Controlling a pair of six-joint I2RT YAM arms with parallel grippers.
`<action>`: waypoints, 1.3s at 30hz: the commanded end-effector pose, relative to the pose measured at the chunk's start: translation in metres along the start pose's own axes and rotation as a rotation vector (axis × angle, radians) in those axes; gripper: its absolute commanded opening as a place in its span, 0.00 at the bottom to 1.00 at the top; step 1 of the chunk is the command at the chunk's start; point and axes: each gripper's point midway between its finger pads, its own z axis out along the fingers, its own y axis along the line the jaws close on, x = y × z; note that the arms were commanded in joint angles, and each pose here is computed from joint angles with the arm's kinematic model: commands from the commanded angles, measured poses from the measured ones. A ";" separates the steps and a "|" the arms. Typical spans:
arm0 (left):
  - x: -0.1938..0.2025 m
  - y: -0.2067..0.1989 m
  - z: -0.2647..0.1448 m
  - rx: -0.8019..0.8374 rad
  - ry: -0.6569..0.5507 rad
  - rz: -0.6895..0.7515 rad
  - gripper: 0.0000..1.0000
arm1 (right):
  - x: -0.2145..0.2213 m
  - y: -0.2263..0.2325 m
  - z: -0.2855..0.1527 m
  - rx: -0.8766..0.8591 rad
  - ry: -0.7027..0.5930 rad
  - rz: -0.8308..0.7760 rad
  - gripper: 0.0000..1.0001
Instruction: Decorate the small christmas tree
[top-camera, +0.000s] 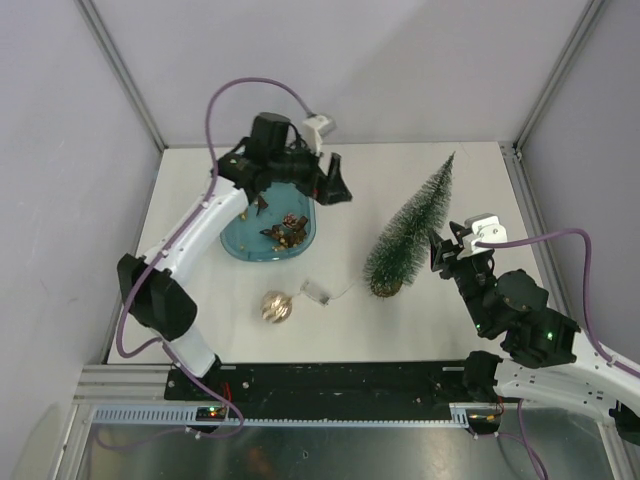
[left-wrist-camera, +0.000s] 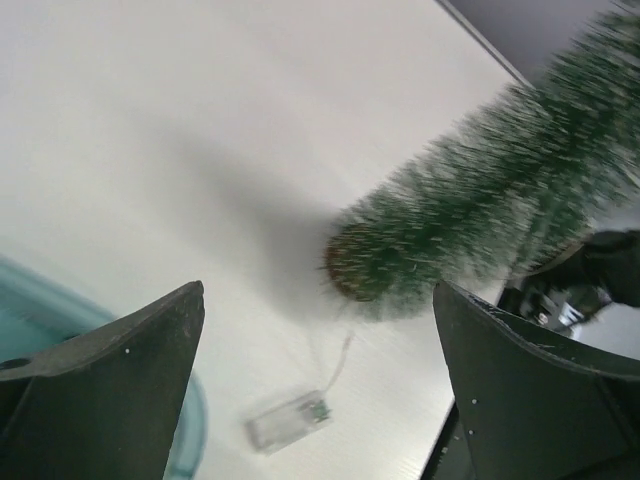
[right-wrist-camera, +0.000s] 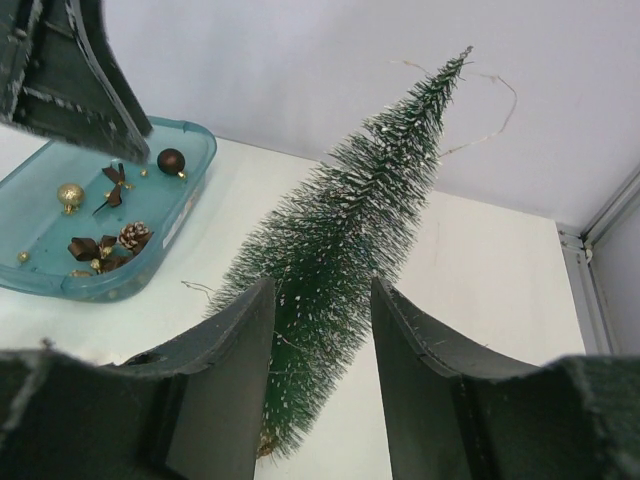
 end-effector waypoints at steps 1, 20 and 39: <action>-0.018 0.045 -0.045 -0.119 -0.093 -0.010 1.00 | -0.015 -0.003 -0.001 0.010 -0.030 0.047 0.48; 0.102 0.261 -0.072 -0.676 0.144 -0.190 0.92 | -0.010 0.007 0.003 -0.021 -0.013 0.036 0.48; 0.169 0.337 -0.082 -0.961 0.349 -0.213 0.77 | -0.001 0.005 0.004 -0.012 0.017 0.031 0.46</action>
